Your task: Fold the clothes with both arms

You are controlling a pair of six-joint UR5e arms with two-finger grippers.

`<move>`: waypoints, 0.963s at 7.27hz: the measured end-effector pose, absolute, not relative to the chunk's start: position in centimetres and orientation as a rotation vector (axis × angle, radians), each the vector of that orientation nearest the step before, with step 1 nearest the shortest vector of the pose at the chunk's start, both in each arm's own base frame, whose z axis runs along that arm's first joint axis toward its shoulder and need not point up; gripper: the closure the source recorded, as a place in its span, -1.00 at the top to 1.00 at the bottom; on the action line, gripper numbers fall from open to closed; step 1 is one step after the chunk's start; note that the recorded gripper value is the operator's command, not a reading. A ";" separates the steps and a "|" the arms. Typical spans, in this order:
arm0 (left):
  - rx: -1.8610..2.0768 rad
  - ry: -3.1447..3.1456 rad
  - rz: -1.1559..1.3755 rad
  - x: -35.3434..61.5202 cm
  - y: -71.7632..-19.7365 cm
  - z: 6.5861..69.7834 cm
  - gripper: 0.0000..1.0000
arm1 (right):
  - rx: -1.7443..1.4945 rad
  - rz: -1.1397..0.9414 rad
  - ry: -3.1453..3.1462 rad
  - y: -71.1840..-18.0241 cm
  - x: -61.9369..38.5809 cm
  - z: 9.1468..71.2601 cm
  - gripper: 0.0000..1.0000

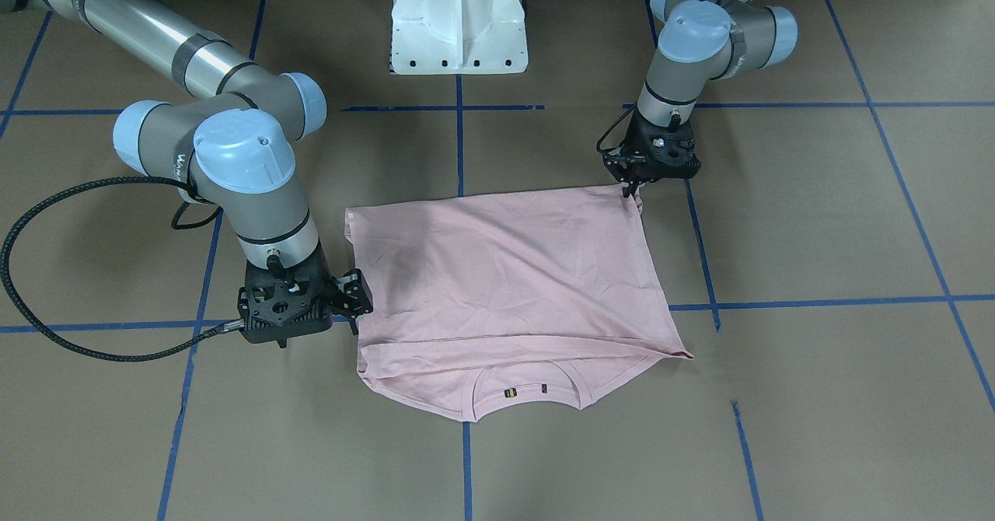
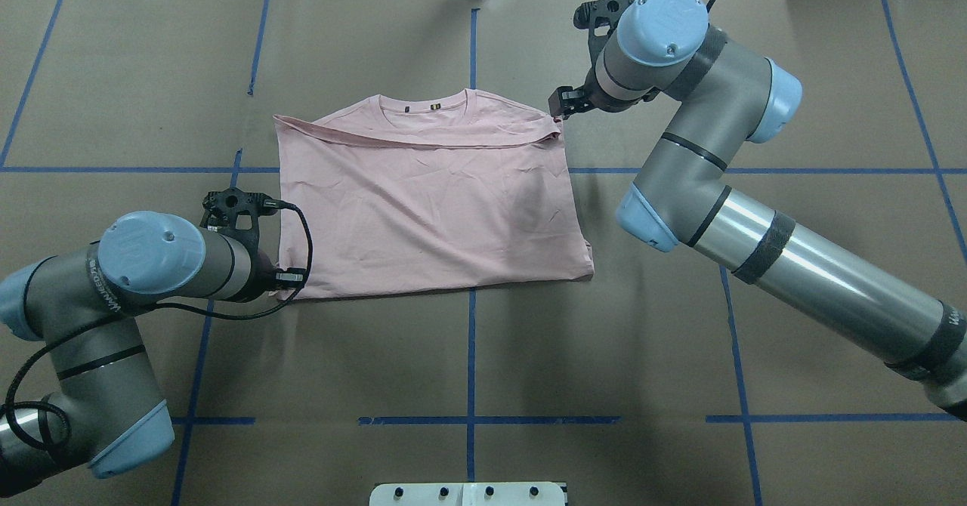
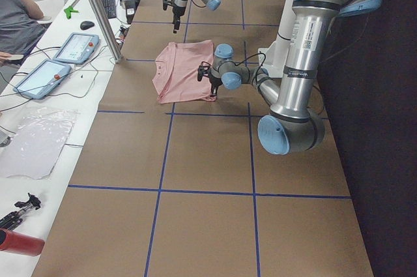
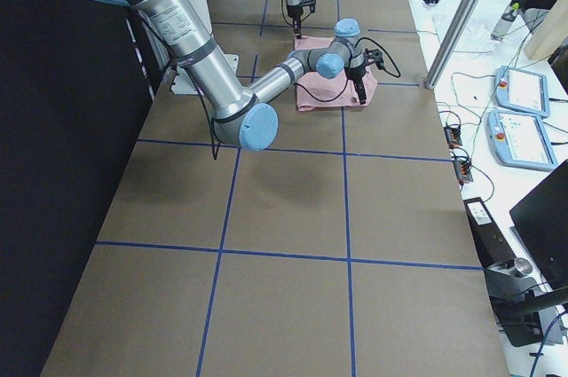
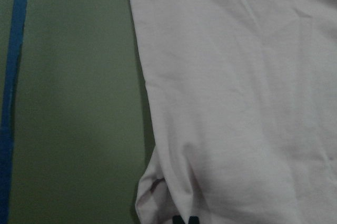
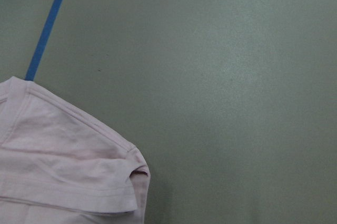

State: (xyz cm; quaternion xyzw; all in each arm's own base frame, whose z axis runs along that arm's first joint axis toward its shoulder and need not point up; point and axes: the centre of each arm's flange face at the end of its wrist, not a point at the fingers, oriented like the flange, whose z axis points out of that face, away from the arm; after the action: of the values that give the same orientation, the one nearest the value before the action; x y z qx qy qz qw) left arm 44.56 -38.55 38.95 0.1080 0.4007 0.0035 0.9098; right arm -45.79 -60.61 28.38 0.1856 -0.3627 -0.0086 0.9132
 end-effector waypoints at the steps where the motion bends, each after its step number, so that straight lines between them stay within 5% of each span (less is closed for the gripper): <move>1: 0.269 0.797 0.059 42.8 -40.0 39.8 -1.00 | 0.382 -0.018 -0.747 -60.6 -45.8 28.4 1.00; 7: 0.519 0.562 0.089 33.0 -69.7 47.6 -1.00 | 0.380 -0.018 -0.745 -60.6 -45.8 28.6 1.00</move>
State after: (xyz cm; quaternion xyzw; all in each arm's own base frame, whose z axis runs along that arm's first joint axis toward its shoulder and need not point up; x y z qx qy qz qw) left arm 33.05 -69.68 47.60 0.2531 0.2740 0.0436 0.9268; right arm -45.78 -60.59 28.58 0.1847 -0.3618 -0.0085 0.9137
